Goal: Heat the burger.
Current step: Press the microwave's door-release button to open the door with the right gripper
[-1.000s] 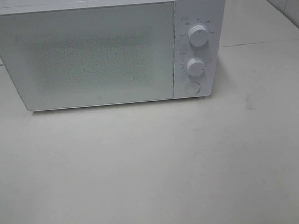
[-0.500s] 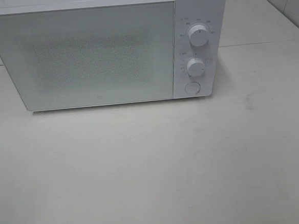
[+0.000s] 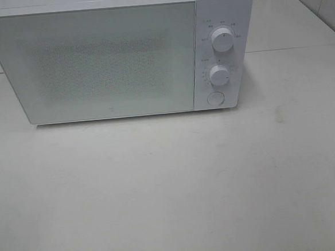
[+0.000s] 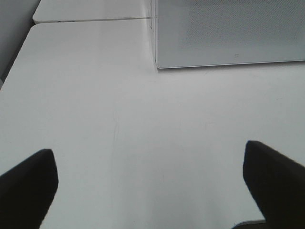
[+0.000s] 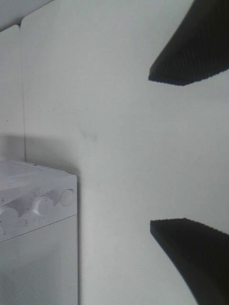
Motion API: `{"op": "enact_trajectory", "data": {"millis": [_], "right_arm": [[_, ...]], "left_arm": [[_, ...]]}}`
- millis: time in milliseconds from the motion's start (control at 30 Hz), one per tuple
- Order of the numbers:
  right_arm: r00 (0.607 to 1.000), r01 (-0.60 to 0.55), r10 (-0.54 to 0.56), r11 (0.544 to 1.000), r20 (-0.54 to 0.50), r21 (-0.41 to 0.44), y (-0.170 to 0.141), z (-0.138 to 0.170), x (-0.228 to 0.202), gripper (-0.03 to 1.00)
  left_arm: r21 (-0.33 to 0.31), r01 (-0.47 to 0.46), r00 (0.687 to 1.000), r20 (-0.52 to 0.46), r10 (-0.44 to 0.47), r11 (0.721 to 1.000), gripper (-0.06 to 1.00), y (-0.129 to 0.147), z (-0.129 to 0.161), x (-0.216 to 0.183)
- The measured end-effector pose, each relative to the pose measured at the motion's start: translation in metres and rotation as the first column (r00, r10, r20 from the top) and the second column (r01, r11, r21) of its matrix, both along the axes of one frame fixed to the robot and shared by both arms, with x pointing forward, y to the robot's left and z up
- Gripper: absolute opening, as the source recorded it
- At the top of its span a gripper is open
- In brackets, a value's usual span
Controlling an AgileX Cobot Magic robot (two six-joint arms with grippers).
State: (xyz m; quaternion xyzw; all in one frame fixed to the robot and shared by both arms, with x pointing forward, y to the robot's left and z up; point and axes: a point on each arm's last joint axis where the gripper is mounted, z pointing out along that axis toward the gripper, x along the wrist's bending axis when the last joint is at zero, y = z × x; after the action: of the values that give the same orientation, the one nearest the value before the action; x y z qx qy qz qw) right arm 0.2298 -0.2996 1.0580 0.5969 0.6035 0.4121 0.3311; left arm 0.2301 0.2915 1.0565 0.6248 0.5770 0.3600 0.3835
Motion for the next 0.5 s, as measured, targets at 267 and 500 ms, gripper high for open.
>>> {"op": "enact_trajectory", "data": {"millis": [267, 500], "right_arm": [[0.999, 0.001, -0.001, 1.0, 0.034, 0.006, 0.003, 0.016, 0.024, 0.76], [0.999, 0.007, -0.008, 1.0, 0.047, 0.022, 0.005, 0.023, 0.047, 0.75]], "left_arm": [[0.0, 0.0, 1.0, 0.0, 0.0, 1.0, 0.98, 0.0, 0.0, 0.0], [0.0, 0.0, 1.0, 0.0, 0.0, 1.0, 0.98, 0.0, 0.0, 0.0]]}}
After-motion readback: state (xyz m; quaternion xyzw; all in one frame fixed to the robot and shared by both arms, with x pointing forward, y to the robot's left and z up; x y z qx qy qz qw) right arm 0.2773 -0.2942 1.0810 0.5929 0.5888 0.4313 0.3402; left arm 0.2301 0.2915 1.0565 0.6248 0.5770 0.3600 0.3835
